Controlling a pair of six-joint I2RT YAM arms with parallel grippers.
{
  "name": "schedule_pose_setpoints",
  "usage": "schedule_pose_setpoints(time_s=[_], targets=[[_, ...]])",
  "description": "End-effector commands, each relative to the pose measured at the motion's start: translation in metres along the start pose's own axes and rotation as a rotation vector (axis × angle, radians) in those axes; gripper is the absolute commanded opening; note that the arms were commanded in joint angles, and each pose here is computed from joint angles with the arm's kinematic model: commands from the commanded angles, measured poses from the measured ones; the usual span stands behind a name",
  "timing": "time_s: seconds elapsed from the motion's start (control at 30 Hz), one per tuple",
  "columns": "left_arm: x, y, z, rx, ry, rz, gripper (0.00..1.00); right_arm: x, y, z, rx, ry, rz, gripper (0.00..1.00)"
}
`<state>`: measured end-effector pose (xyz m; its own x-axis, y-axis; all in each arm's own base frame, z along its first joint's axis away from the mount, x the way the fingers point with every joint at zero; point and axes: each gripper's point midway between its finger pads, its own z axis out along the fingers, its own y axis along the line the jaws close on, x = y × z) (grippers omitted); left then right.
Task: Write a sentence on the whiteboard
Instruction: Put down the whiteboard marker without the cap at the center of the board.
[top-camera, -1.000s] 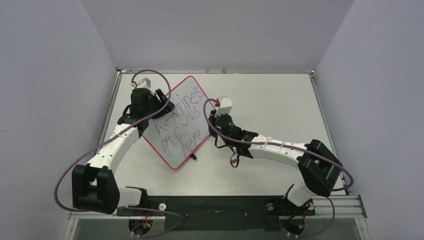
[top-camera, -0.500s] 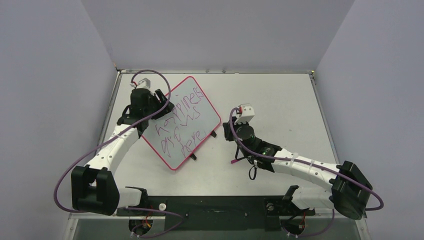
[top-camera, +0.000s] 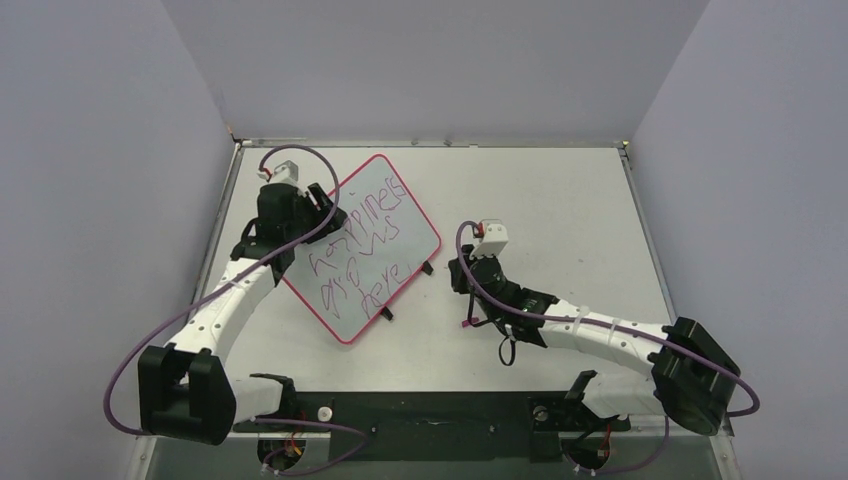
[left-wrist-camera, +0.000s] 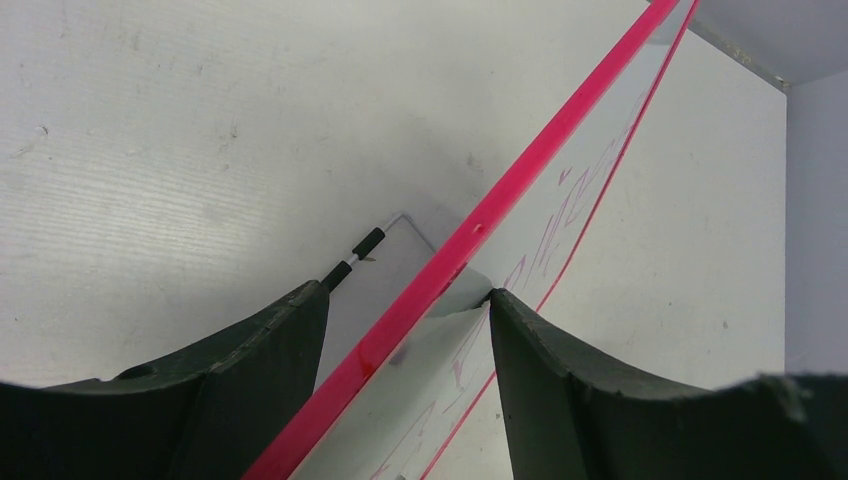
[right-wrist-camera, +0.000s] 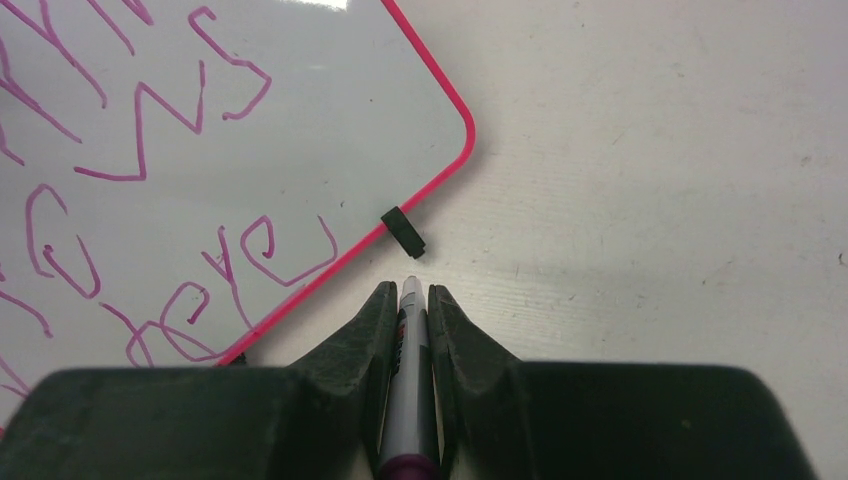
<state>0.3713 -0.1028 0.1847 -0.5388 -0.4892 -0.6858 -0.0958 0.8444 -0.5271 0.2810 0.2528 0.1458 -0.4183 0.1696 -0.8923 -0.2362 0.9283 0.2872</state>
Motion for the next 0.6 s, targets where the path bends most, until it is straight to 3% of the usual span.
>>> schedule_pose_setpoints(time_s=[0.0,0.13,0.33,0.57], targets=[[-0.033,-0.036,-0.020,0.148,-0.121,0.022,0.57,0.012,0.000,0.001,-0.018,0.056,0.080,0.00],[-0.034,-0.038,-0.021,0.159,-0.127,0.026,0.57,0.028,0.001,-0.006,-0.102,0.132,0.257,0.00],[-0.032,-0.038,-0.018,0.168,-0.122,0.026,0.58,0.071,-0.009,-0.009,-0.184,0.362,0.442,0.00],[-0.031,-0.039,-0.018,0.175,-0.123,0.024,0.58,0.107,-0.025,-0.004,-0.189,0.496,0.530,0.00]])
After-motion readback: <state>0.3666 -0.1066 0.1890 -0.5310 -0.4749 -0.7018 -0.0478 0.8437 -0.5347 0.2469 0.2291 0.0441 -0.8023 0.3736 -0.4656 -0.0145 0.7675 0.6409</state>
